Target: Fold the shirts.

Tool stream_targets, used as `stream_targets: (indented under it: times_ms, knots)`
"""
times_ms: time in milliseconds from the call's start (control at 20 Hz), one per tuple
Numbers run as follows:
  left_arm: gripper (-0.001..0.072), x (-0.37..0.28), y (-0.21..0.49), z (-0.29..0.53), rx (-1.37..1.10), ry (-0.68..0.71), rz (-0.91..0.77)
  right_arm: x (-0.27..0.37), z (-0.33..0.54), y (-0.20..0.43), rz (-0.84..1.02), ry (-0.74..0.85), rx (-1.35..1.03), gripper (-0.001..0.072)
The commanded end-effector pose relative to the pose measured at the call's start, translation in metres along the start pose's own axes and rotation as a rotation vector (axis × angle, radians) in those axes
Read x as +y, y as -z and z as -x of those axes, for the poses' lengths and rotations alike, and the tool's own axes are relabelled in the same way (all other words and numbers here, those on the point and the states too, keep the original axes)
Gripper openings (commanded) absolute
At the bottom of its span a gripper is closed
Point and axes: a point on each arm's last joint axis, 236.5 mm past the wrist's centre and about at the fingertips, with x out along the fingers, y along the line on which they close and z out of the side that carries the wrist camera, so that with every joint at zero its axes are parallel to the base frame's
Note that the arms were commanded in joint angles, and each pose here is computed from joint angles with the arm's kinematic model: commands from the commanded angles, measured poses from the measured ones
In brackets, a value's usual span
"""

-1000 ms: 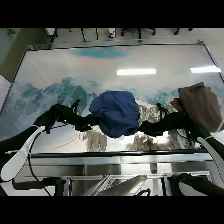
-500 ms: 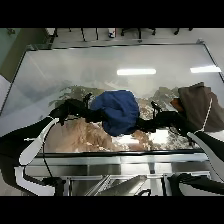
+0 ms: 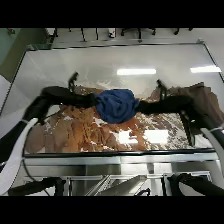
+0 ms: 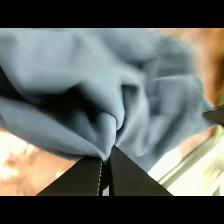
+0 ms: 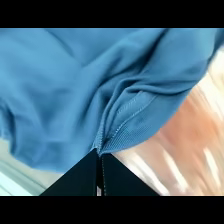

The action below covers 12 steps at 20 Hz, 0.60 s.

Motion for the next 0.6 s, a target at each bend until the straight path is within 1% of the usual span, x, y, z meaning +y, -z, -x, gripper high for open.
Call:
stream_targets:
  times_ms: [0, 100, 200, 300, 400, 500, 550]
  knots:
    - [0.0009, -0.095, -0.064, 0.153, -0.384, 0.057, -0.168, 0.108, 0.138, -0.062, 0.277, -0.094, -0.292, 0.0022]
    - [0.0009, -0.176, -0.074, 0.264, -0.664, 0.105, -0.333, 0.183, 0.238, -0.078, 0.491, -0.111, -0.541, 0.0022]
    - [0.0009, -0.251, -0.049, 0.361, -0.897, 0.159, -0.493, 0.242, 0.311, -0.062, 0.668, -0.104, -0.713, 0.0022]
    - [0.0009, -0.304, -0.012, 0.432, -1.058, 0.196, -0.603, 0.277, 0.364, -0.043, 0.799, -0.059, -0.847, 0.0022]
    - [0.0009, -0.328, 0.015, 0.473, -1.169, 0.172, -0.668, 0.297, 0.402, -0.030, 0.869, -0.014, -0.954, 0.0022]
    - [0.0009, -0.316, 0.016, 0.490, -1.223, 0.036, -0.642, 0.300, 0.419, -0.029, 0.893, 0.031, -1.011, 0.0022]
    - [0.0009, -0.302, 0.008, 0.487, -1.208, -0.033, -0.610, 0.296, 0.419, -0.032, 0.892, 0.054, -1.013, 0.0022]
